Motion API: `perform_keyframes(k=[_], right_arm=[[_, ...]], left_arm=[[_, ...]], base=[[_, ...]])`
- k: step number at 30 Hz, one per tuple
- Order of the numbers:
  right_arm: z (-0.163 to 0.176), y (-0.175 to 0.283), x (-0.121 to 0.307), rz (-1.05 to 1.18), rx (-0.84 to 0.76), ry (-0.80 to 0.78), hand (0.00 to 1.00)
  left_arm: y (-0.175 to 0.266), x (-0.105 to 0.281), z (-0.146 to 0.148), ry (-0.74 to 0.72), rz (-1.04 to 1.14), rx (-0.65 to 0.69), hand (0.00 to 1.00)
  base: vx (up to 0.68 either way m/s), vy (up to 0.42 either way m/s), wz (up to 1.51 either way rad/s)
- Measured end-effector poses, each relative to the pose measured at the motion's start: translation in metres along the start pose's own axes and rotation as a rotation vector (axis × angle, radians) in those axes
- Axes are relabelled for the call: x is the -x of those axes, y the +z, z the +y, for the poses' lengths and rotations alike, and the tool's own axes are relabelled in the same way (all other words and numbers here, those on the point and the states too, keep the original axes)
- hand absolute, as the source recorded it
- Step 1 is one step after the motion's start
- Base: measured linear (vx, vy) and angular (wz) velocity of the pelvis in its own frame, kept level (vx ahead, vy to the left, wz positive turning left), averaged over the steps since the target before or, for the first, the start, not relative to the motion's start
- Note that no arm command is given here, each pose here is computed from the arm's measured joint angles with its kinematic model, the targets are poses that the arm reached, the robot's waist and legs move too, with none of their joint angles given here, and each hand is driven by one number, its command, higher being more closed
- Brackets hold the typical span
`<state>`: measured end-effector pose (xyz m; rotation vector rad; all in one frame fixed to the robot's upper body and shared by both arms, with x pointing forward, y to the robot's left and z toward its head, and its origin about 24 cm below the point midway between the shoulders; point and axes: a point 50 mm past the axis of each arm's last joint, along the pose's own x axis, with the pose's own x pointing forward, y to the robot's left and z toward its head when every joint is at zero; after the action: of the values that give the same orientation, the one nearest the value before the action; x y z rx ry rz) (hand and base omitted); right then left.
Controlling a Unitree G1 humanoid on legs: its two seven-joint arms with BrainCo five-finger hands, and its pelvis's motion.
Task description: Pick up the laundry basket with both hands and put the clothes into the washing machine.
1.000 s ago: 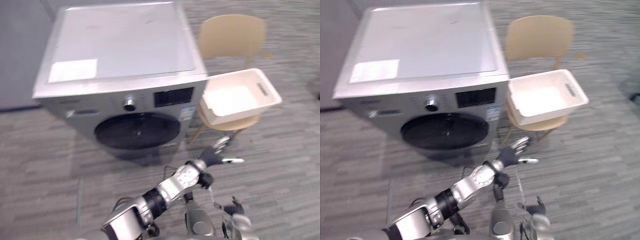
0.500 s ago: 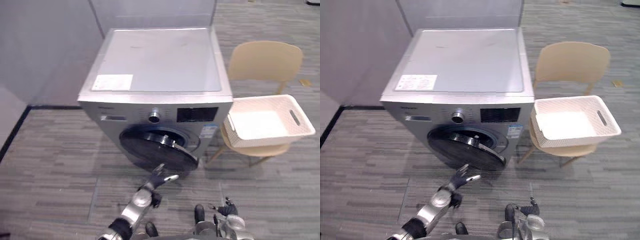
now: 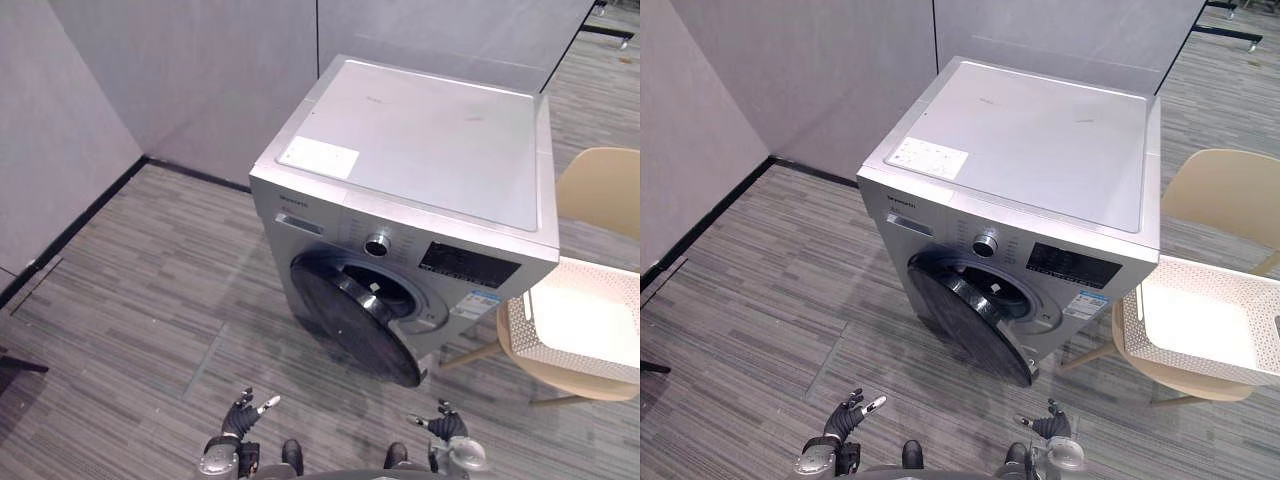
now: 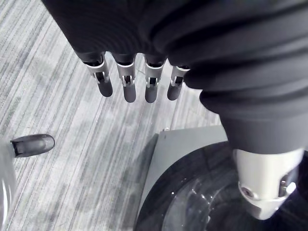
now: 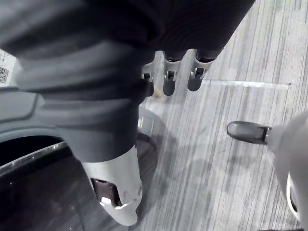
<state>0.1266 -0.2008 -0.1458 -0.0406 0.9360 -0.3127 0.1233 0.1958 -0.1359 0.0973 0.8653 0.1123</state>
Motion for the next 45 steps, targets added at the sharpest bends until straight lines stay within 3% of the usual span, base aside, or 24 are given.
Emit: perform_keyframes(k=[13,18,27,35,45], right_arm=[[-0.005,0.000,0.001,-0.004,-0.046,-0.057,0.00],[0.002,0.009,0.002,-0.051,-0.069,-0.071,0.00],[0.023,-0.011,0.006,0.061,-0.126,0.061,0.00],[0.043,0.018,0.003,-0.038,-0.083,0.171,0.00],[0.030,0.024,0.003,-0.086,-0.094,0.146,0.00]], left_arm=[[0.007,-0.006,-0.010,0.002,-0.005,0.001,0.00],[-0.009,-0.002,-0.008,0.026,0.050,-0.008,0.00],[-0.001,-0.008,-0.006,0.047,0.040,-0.034,0.00],[0.006,-0.011,-0.003,0.055,0.023,-0.045,0.00],[-0.012,-0.005,0.001,0.111,0.083,0.066,0.00]], base=[[-0.04,0.010,0.35],[-0.03,0.054,0.02],[0.06,0.019,0.29],[0.20,-0.002,1.12],[0.22,-0.212,1.18]])
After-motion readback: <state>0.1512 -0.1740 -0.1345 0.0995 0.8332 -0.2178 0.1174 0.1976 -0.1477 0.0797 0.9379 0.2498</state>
